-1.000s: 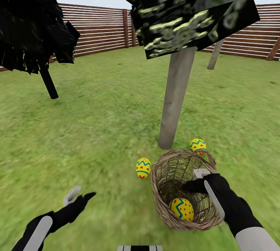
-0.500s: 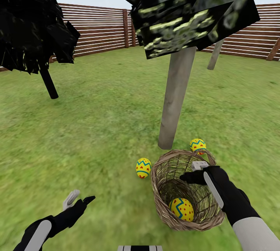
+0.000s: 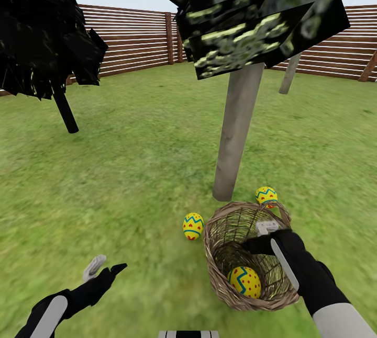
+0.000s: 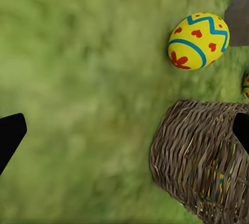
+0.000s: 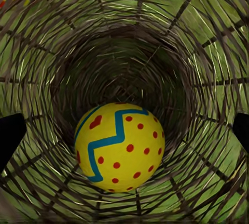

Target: Take the three Easter eggs out of the wicker basket on the lawn in the garden, then place them on the lawn next to a single tree (choose any tree) so that all three eggs are next to the same tree and none are left in the basket.

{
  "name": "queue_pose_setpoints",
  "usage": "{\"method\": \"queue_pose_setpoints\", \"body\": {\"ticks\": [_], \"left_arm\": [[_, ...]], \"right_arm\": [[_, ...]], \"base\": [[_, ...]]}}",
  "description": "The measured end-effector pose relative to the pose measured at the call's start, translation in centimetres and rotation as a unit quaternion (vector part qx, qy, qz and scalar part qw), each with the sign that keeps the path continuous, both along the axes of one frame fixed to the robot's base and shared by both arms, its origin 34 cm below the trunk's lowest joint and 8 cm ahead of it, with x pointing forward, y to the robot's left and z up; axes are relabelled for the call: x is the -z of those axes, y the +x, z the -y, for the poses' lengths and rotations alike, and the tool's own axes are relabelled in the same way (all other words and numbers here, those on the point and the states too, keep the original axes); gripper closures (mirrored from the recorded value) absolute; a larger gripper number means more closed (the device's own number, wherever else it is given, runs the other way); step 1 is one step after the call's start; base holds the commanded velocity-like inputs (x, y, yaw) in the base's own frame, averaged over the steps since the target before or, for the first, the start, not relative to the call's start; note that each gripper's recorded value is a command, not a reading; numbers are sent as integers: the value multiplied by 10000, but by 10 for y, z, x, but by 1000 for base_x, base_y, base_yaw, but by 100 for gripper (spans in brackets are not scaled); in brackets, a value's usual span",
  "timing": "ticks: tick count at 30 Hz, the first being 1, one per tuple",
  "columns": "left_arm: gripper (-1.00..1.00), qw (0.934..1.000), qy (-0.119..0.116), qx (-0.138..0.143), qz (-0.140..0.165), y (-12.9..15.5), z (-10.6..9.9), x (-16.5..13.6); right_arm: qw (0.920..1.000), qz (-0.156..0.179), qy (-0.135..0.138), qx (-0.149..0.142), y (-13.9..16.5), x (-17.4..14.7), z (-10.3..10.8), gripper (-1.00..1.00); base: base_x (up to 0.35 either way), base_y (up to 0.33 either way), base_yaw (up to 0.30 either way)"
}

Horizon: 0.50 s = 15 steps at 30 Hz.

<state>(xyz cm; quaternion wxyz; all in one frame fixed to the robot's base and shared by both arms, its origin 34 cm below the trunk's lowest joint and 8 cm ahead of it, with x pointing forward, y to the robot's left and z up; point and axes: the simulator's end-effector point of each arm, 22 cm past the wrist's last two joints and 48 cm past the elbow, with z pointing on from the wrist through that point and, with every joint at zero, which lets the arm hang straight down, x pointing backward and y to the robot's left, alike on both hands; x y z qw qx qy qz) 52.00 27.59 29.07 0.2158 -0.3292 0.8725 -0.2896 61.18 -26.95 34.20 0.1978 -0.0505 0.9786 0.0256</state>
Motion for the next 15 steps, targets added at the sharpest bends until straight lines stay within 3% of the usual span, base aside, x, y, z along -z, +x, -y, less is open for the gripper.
{"method": "queue_pose_setpoints", "body": {"ticks": [2, 15], "left_arm": [[-100, 10000, 1, 0, 0, 0, 0, 0], [-100, 10000, -3, 3, 0, 0, 0, 0]], "right_arm": [[9998, 157, -112, -67, 7, -10, 1, -100], [9995, 195, -223, -122, 8, -11, 6, -100]], "base": [[0, 0, 0], [0, 0, 0]]}}
